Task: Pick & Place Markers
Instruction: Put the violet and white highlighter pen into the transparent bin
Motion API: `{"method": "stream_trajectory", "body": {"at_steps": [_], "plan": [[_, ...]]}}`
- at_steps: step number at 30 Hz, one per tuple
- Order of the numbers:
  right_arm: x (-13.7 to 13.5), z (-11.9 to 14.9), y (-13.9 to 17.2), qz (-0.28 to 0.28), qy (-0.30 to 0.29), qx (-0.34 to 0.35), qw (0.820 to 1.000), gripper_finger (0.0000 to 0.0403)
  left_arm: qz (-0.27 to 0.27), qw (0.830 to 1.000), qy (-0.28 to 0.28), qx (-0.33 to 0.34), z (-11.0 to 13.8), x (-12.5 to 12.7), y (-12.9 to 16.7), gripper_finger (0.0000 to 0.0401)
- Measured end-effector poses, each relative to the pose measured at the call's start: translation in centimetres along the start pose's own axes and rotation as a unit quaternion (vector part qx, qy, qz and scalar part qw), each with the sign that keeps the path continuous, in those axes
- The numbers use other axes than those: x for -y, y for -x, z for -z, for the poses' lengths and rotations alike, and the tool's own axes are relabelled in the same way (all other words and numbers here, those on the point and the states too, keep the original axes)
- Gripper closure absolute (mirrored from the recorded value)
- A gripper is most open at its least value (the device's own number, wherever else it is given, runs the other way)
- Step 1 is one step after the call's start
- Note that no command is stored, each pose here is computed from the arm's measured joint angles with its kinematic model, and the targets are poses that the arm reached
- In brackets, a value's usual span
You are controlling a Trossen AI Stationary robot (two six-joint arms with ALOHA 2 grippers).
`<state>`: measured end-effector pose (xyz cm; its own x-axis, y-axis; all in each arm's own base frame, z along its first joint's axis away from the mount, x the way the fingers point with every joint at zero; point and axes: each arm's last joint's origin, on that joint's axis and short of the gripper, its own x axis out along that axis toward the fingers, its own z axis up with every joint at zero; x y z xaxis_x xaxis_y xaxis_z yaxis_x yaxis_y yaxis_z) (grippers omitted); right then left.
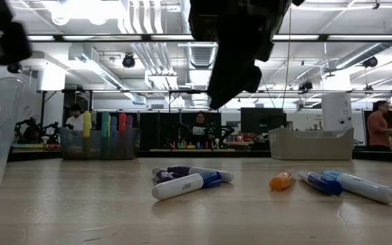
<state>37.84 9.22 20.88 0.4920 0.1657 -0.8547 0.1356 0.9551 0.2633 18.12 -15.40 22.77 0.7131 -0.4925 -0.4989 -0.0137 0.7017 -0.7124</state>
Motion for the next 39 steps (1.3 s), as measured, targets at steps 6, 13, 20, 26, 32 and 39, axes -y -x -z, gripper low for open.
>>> {"method": "stream_trajectory", "body": {"at_steps": [6, 13, 20, 26, 32, 39], "plan": [[0.3, 0.3, -1.3, 0.005, -0.077, 0.065, 0.995, 0.0253, 0.053, 0.979, -0.152, 0.126, -1.6, 1.8, 0.3, 0.0259], [1.2, 1.5, -2.1, 0.048, -0.119, 0.071, 0.989, 0.0264, 0.092, 0.928, -0.270, 0.240, -3.0, 3.6, 1.3, 0.0259], [-0.4, 1.9, -3.0, 0.021, -0.119, 0.091, 0.988, 0.0261, 0.095, 0.917, -0.292, 0.253, -3.1, 3.8, 1.4, 0.0259], [-0.9, 2.7, -5.5, 0.023, -0.110, 0.073, 0.991, 0.0239, 0.094, 0.917, -0.292, 0.254, -3.1, 3.8, 1.4, 0.0259], [-1.1, 2.9, -7.7, 0.052, -0.103, 0.043, 0.992, 0.0237, 0.094, 0.918, -0.289, 0.253, -3.1, 3.8, 1.4, 0.0259], [-1.1, 3.1, -8.9, 0.077, -0.100, 0.025, 0.992, 0.0240, 0.094, 0.920, -0.286, 0.251, -3.1, 3.7, 1.4, 0.0259]]}}
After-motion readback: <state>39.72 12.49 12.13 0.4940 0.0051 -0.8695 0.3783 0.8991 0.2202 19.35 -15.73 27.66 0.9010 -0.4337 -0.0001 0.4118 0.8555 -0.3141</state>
